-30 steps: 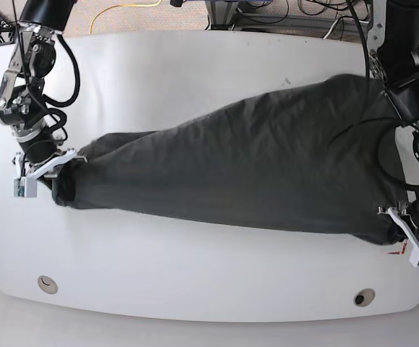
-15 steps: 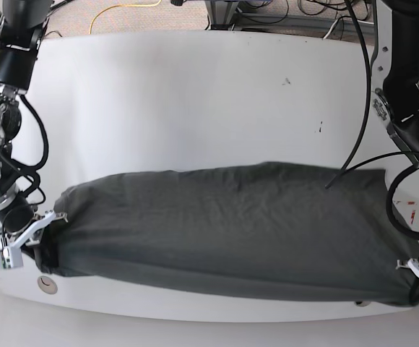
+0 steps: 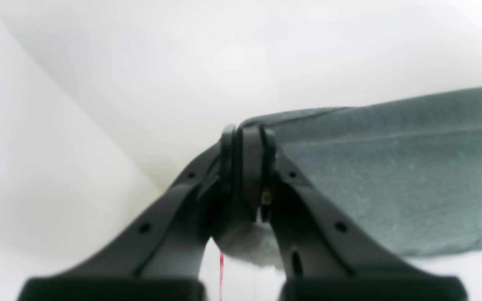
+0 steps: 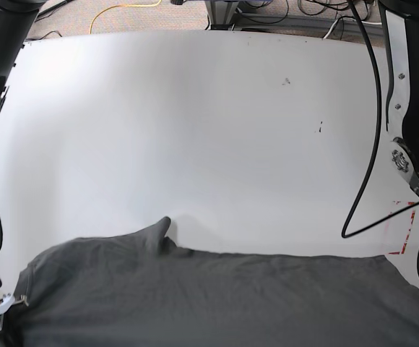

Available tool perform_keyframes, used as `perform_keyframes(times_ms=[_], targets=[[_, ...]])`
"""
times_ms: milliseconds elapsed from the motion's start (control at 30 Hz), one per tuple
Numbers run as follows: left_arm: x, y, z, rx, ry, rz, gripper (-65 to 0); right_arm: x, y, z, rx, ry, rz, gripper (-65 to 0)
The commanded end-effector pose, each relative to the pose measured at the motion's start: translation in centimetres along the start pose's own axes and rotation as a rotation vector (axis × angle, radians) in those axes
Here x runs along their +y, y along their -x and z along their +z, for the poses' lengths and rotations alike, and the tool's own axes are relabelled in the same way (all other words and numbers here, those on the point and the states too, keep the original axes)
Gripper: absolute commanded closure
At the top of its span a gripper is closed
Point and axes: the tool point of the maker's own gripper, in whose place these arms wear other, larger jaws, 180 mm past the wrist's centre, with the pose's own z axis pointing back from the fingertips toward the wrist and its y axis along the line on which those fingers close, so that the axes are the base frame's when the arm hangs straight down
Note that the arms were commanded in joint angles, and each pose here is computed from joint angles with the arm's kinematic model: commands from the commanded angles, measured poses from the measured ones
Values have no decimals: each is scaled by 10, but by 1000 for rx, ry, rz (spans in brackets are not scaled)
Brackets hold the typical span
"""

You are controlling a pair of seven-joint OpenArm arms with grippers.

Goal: Fold the T-shirt properly
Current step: 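Lift the shirt with both grippers and fold it over itself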

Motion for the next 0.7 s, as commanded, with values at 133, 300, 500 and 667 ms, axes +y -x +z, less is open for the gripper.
perform_keyframes(times_ms=[133,300,500,667], targets=[[20,-54,14,-127,-43,44,0,-33,-72,27,-109,87,110,0],[21,-62,19,-151,-50,38,0,-36,-72,35,-107,72,92,0],[11,-27,11,-82,-41,29,0,-23,-34,37,-55,14,54,0],[-5,18,9,-5,-21,7,0,-6,27,44,8,-6,-20,0]])
